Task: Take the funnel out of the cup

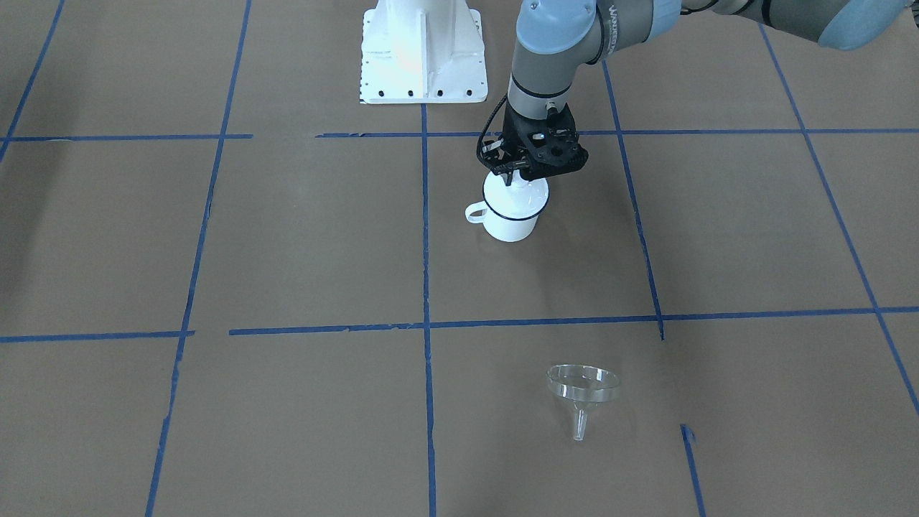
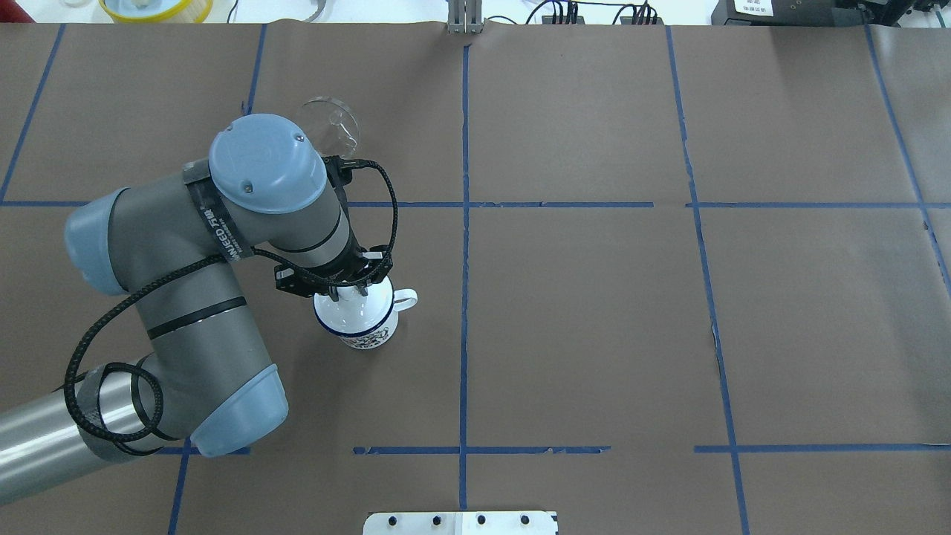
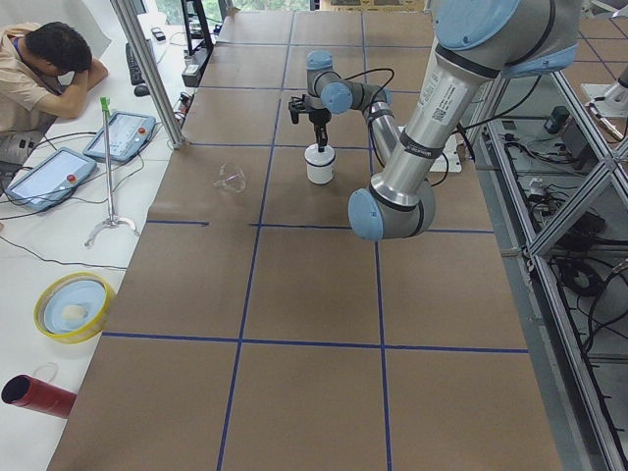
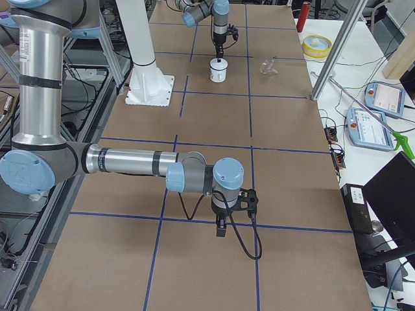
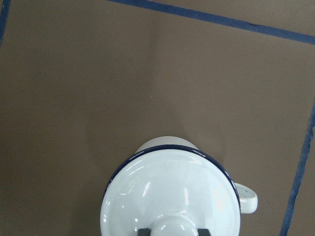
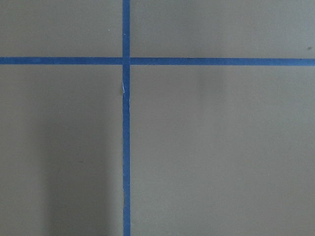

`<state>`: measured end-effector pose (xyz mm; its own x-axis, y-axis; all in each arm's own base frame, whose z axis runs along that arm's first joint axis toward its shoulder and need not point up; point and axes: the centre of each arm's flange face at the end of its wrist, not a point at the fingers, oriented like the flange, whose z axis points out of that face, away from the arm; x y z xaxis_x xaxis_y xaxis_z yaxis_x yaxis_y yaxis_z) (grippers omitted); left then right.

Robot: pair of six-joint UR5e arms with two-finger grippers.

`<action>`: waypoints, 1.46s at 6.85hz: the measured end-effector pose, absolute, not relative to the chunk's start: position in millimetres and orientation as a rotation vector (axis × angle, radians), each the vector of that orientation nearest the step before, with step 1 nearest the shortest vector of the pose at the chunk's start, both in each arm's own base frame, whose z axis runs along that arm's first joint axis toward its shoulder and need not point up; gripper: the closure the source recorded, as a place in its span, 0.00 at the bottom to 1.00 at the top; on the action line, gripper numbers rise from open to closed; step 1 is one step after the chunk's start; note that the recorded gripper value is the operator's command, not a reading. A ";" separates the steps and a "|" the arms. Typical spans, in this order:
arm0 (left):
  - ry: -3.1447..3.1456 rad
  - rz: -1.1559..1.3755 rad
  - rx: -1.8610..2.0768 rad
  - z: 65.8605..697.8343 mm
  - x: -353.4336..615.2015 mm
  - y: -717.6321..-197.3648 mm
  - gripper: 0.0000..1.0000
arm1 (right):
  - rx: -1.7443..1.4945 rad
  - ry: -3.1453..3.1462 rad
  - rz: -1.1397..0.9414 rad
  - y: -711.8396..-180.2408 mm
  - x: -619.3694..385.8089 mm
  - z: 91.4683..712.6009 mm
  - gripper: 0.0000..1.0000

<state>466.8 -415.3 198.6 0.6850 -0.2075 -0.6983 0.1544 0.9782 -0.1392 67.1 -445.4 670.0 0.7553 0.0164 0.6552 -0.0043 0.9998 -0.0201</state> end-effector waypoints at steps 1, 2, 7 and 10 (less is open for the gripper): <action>0.790 -0.205 -0.067 199.4 467.2 -416.1 0.00 | -0.018 -0.715 0.011 -445.4 67.2 670.0 0.00; 0.790 -0.204 -0.062 198.9 466.4 -416.5 0.00 | -0.018 -0.715 0.011 -445.4 67.1 670.0 0.00; 0.822 -0.024 0.128 227.9 340.4 -439.4 0.00 | -0.018 -0.715 0.011 -445.4 67.2 670.1 0.00; 0.827 0.043 0.089 308.6 212.3 -504.8 0.00 | -0.018 -0.715 0.011 -445.4 67.2 670.1 0.00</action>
